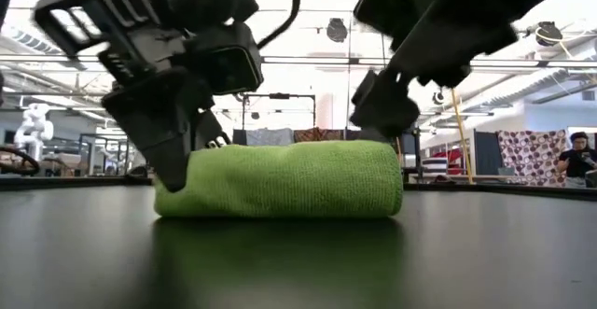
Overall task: Roll towel
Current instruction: Roll the green microfiber towel
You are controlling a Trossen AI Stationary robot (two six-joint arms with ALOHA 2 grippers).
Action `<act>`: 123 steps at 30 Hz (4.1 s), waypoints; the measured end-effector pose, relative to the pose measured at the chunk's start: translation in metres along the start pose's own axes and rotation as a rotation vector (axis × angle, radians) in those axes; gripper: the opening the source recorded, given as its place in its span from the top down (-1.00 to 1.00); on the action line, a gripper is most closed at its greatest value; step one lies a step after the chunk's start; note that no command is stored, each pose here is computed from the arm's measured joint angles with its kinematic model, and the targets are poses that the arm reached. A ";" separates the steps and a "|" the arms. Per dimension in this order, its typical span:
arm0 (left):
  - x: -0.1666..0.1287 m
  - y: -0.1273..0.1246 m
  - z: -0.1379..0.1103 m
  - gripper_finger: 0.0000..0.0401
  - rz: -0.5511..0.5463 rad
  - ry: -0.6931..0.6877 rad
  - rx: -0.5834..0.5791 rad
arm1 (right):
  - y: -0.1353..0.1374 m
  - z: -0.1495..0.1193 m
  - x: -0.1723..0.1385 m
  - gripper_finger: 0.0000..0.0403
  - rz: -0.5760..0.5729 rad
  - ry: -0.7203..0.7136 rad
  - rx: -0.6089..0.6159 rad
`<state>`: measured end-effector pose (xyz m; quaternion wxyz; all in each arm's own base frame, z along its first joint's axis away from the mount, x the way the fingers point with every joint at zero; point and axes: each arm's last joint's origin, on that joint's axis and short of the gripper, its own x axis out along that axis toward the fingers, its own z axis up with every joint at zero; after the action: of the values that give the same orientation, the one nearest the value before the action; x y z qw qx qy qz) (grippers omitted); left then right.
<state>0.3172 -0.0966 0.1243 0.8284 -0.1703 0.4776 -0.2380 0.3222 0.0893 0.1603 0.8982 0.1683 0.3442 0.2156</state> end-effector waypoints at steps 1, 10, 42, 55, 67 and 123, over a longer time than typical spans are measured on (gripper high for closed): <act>-0.002 0.004 0.001 0.94 -0.017 0.000 -0.018 | 0.007 0.000 0.000 -0.32 -0.010 -0.008 -0.049; -0.013 0.039 0.006 0.94 -0.146 0.009 -0.138 | 0.044 -0.021 0.010 -0.21 -0.295 0.000 -0.336; -0.015 0.066 0.003 0.91 -0.353 0.057 -0.251 | 0.016 -0.052 0.052 0.21 -0.497 -0.025 -0.140; -0.048 0.047 0.016 0.09 -0.141 -0.042 -0.166 | -0.004 -0.041 0.047 0.92 -0.160 0.067 0.182; -0.046 -0.031 0.002 0.02 0.307 -0.043 0.228 | -0.029 -0.031 0.038 0.97 -0.028 0.108 0.419; 0.011 -0.031 -0.002 0.96 0.211 -0.109 0.188 | 0.002 -0.012 0.008 -0.33 -0.004 0.079 0.189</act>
<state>0.3131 -0.1282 0.1316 0.8858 -0.0536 0.4228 -0.1837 0.3184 0.0972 0.1485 0.8645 0.2430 0.3984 0.1868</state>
